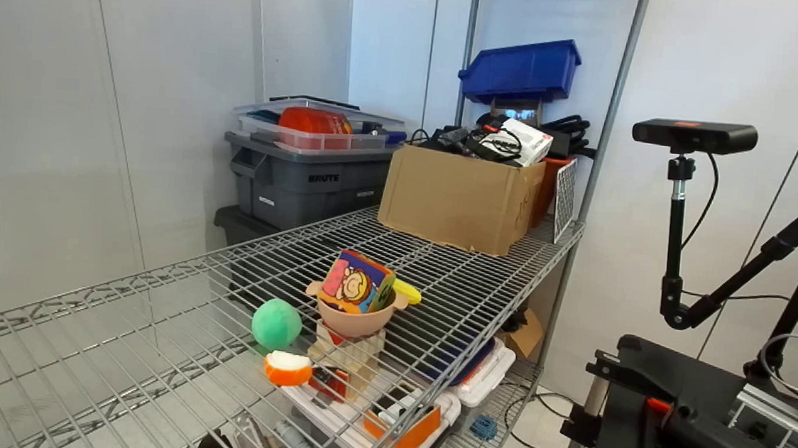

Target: Move the cob of maize to the left

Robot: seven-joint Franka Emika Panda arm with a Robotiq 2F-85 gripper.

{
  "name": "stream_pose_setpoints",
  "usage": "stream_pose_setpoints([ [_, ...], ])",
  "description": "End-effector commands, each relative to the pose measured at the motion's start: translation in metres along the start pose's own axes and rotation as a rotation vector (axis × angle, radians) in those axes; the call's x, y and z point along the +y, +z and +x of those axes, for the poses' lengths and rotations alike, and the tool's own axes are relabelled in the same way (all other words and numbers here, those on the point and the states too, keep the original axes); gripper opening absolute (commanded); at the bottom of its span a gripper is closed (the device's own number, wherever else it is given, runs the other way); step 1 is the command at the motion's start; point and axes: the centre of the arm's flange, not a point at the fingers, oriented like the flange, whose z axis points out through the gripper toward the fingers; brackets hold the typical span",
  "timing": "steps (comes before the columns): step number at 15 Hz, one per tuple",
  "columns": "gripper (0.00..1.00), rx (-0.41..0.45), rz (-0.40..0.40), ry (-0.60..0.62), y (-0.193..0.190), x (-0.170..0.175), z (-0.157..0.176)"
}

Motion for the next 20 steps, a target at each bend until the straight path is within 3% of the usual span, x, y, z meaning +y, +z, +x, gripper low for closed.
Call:
stream_pose_setpoints([
  [1, 1.00, 0.000, 0.000, 0.000, 0.000, 0.000, 0.000],
  [3, 1.00, 0.000, 0.000, 0.000, 0.000, 0.000, 0.000],
  [7, 1.00, -0.032, 0.022, 0.029, 0.012, 0.029, 0.056],
  [13, 1.00, -0.055, 0.085, 0.099, 0.063, 0.074, 0.171],
  [17, 1.00, -0.016, 0.141, 0.169, 0.108, 0.090, 0.251],
  [20, 1.00, 0.034, 0.133, 0.236, 0.149, 0.110, 0.308],
])
